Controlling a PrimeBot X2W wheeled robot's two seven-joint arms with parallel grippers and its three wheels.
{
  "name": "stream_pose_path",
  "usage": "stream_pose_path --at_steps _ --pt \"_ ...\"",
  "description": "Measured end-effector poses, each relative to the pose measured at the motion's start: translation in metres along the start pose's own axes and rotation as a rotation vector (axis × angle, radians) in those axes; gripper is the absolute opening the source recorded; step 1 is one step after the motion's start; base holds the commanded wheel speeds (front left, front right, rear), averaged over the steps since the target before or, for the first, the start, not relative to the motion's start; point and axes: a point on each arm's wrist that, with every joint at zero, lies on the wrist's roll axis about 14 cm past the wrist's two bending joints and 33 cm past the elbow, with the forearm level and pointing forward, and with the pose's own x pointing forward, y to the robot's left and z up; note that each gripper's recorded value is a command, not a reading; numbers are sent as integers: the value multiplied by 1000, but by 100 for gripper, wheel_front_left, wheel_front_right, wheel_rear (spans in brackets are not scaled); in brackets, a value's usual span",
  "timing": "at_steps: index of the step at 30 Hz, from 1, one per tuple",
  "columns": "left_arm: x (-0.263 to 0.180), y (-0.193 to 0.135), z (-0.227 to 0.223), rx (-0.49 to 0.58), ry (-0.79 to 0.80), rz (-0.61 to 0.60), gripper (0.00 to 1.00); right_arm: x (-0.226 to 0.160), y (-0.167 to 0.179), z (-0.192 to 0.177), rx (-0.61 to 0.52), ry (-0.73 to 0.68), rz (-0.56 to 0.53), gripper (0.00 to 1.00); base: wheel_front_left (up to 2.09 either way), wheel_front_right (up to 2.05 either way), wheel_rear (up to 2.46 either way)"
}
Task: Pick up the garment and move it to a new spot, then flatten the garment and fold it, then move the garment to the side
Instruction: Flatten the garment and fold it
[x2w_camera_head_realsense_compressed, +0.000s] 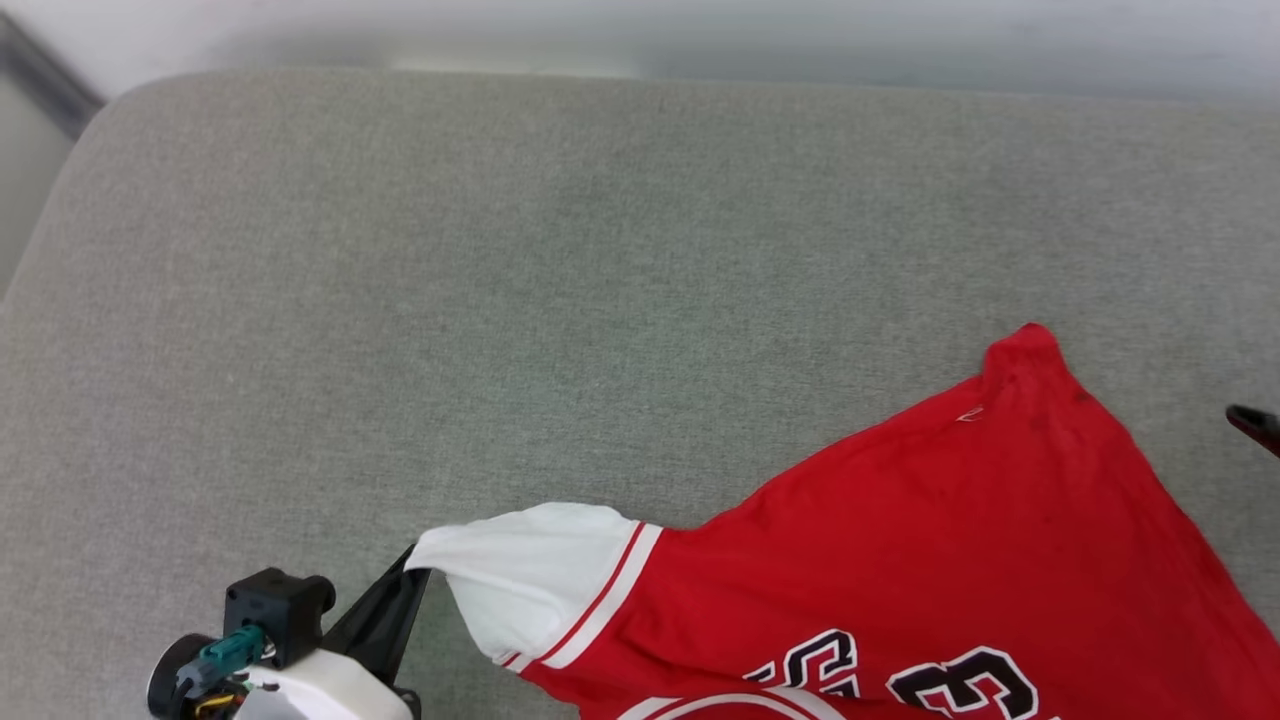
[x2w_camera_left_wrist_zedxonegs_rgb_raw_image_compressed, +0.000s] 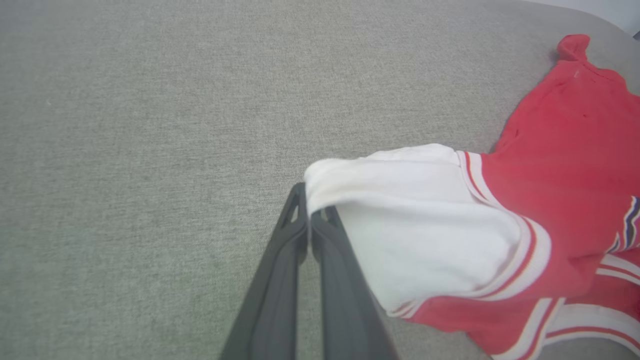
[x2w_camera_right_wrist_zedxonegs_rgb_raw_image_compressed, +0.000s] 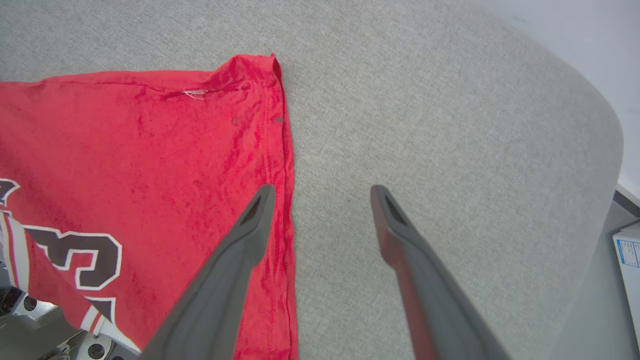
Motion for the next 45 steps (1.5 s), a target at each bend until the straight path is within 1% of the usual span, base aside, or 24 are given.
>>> stream_pose_path --at_steps 3,9,14,18,21,24,25,26,27,29,33,34,41,45 --pt "6 -1 1 1 2 -5 0 20 8 16 -54 29 19 100 0 0 0" --pt "19 -3 1 0 5 -16 0 74 32 31 -111 101 82 100 0 0 0" --pt "28 0 -3 -3 20 -6 0 115 42 22 -153 196 97 100 0 0 0" --pt "34 0 -7 -7 29 -3 0 142 48 6 -159 260 113 100 0 0 0" --pt "35 2 -9 -8 37 3 0 155 50 -4 -161 294 124 100 0 0 0" --pt "35 4 -10 -7 38 9 0 156 51 -14 -178 331 136 100 0 0 0" --pt "35 5 -10 -5 38 10 0 155 52 -14 -180 331 139 56 0 0 0" --pt "35 5 -10 -3 37 10 0 154 52 -14 -180 322 141 4 0 0 0" --pt "35 5 -10 -3 36 10 0 153 52 -13 -176 307 142 0 0 0 0" --pt "34 3 -7 -3 27 5 0 149 53 -11 -160 283 147 0 0 0 0" --pt "29 3 5 26 -12 -5 0 136 53 10 -151 159 136 0 0 0 0" --pt "23 3 28 86 -74 -19 0 113 50 44 -137 3 115 0 0 0 0" --pt "22 -6 113 194 -288 -69 0 56 38 107 -144 -281 45 0 0 0 0" --pt "30 -24 166 237 -407 -130 0 30 23 135 -146 -411 -17 0 0 0 0"
